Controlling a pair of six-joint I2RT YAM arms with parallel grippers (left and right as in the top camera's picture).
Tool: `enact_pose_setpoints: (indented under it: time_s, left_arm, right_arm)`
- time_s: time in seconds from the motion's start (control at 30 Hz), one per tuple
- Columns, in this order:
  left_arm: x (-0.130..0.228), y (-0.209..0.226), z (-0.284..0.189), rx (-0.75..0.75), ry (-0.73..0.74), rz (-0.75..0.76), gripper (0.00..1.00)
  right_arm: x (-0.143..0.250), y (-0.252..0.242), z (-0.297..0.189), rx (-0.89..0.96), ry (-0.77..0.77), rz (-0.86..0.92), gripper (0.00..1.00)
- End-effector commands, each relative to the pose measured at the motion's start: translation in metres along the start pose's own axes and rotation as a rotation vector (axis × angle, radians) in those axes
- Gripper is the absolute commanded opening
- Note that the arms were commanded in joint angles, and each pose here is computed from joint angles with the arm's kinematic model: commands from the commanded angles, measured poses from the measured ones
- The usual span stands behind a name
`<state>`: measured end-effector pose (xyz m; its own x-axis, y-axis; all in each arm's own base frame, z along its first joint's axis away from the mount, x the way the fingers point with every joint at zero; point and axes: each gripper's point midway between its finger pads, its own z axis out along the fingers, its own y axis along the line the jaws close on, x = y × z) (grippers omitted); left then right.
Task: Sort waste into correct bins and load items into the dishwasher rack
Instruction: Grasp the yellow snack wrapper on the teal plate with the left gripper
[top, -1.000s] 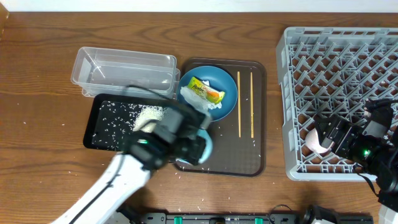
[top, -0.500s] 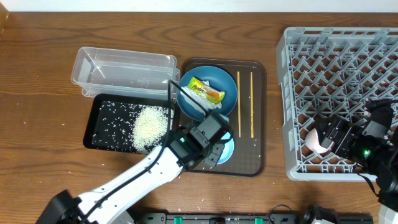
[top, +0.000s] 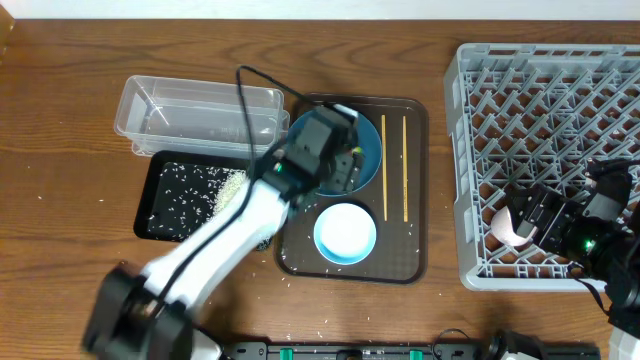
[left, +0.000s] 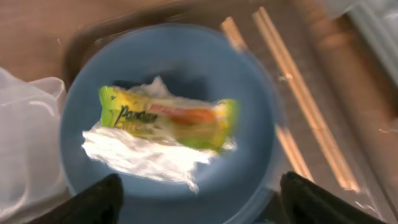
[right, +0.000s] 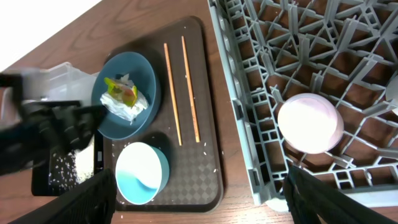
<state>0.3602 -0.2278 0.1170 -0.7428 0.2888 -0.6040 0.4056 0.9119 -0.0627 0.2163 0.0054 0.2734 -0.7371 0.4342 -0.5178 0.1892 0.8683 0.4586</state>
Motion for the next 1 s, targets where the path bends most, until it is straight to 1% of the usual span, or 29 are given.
enact_pose_setpoints:
  time_s: [0.0, 0.1, 0.33, 0.5, 0.63, 0.67, 0.73, 0.8, 0.9, 0.97]
  left_arm:
    - [0.000, 0.009, 0.031, 0.008, 0.020, -0.001, 0.91]
    - [0.002, 0.015, 0.051, -0.001, 0.020, -0.051, 0.91]
    - [0.005, 0.031, 0.079, -0.023, 0.013, -0.356, 0.91]
    - [0.003, 0.035, 0.084, -0.024, -0.003, -0.466, 0.91]
    - [-0.005, 0.032, 0.084, 0.007, -0.027, -0.668, 0.90]
    - [-0.006, 0.030, 0.084, 0.024, -0.024, -0.718, 0.87]
    - [-0.010, 0.022, 0.084, 0.069, -0.023, -0.753, 0.82]
    - [-0.016, 0.020, 0.081, 0.086, -0.033, -0.767, 0.82]
    - [-0.020, 0.023, 0.079, 0.075, -0.040, -0.789, 0.82]
    - [-0.014, 0.030, 0.080, 0.036, -0.026, -0.867, 0.80]
  right_arm:
    - [-0.001, 0.002, 0.000, -0.005, 0.003, -0.022, 0.84]
    - [-0.001, 0.001, 0.002, -0.003, 0.012, -0.018, 0.84]
    - [0.000, -0.001, 0.007, 0.000, 0.030, -0.009, 0.84]
    - [0.001, -0.003, 0.011, 0.003, 0.046, -0.002, 0.84]
    - [0.000, -0.004, 0.012, 0.005, 0.053, 0.001, 0.84]
    - [0.000, -0.004, 0.013, 0.005, 0.056, 0.003, 0.84]
    - [0.000, -0.005, 0.014, 0.006, 0.061, 0.005, 0.84]
    - [0.000, -0.005, 0.016, 0.007, 0.067, 0.007, 0.84]
    - [0.000, -0.006, 0.016, 0.007, 0.068, 0.008, 0.84]
    - [0.000, -0.006, 0.016, 0.007, 0.068, 0.008, 0.84]
